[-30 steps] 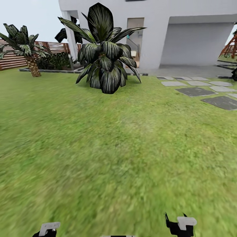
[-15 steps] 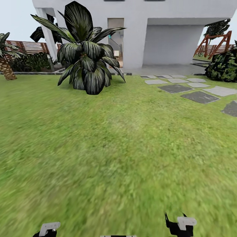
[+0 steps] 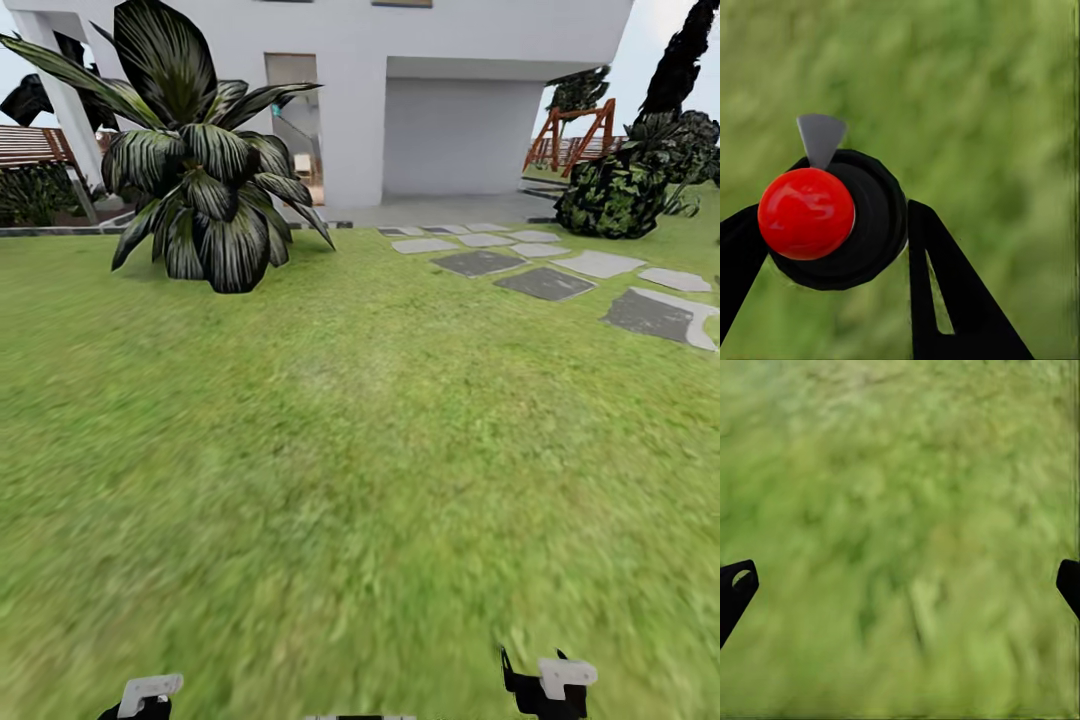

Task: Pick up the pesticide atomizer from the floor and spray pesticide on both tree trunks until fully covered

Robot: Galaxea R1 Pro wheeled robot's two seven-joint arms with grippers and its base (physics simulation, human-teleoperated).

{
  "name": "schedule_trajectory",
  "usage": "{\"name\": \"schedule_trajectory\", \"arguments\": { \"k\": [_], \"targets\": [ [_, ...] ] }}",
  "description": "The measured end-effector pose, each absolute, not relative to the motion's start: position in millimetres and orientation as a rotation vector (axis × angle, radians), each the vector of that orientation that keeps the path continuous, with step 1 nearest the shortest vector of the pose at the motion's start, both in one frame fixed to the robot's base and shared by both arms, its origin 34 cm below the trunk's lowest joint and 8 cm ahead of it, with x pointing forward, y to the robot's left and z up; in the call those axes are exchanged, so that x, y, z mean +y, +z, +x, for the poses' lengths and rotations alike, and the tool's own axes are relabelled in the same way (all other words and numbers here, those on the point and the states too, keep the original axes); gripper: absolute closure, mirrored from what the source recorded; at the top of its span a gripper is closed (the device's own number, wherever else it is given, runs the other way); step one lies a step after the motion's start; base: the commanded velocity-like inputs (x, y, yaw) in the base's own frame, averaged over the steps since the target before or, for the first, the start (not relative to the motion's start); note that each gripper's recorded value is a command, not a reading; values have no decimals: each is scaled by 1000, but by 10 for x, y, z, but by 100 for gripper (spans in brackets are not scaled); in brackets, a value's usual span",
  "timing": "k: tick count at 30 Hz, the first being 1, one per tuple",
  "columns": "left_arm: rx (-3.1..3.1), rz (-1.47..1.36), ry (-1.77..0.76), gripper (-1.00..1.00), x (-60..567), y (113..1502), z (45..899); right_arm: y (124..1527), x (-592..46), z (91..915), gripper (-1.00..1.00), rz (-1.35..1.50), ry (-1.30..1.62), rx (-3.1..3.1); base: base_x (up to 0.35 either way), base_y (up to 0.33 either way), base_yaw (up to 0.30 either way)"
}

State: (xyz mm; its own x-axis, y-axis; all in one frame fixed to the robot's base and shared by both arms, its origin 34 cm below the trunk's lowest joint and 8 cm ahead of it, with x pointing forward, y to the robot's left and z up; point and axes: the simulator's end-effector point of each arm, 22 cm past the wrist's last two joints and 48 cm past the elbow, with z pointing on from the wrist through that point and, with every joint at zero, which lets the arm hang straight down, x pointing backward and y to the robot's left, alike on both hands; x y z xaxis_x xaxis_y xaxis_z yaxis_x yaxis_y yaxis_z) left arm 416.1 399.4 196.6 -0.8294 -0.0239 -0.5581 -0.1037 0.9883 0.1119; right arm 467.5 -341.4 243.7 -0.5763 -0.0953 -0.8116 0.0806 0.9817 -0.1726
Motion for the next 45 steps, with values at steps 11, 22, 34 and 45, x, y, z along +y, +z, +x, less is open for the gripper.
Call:
{"name": "schedule_trajectory", "arguments": {
  "k": [11,22,34,45],
  "targets": [
    [2545,-91,185,100,3998,1967,4161,2437,-3414,4675,-100,-10,-235,2172,0,0,-300],
    [2548,-83,182,100,3986,1960,4158,2435,-3412,4675,-100,-12,-235,2173,-48,-21,-300],
    [2547,-85,183,100,3989,1961,4158,2436,-3413,4675,-100,-12,-235,2172,-247,-187,-300],
    [2546,-91,185,100,3997,1963,4157,2437,-3413,4676,-100,-12,-235,2172,-112,-263,-300]
  ]
}}
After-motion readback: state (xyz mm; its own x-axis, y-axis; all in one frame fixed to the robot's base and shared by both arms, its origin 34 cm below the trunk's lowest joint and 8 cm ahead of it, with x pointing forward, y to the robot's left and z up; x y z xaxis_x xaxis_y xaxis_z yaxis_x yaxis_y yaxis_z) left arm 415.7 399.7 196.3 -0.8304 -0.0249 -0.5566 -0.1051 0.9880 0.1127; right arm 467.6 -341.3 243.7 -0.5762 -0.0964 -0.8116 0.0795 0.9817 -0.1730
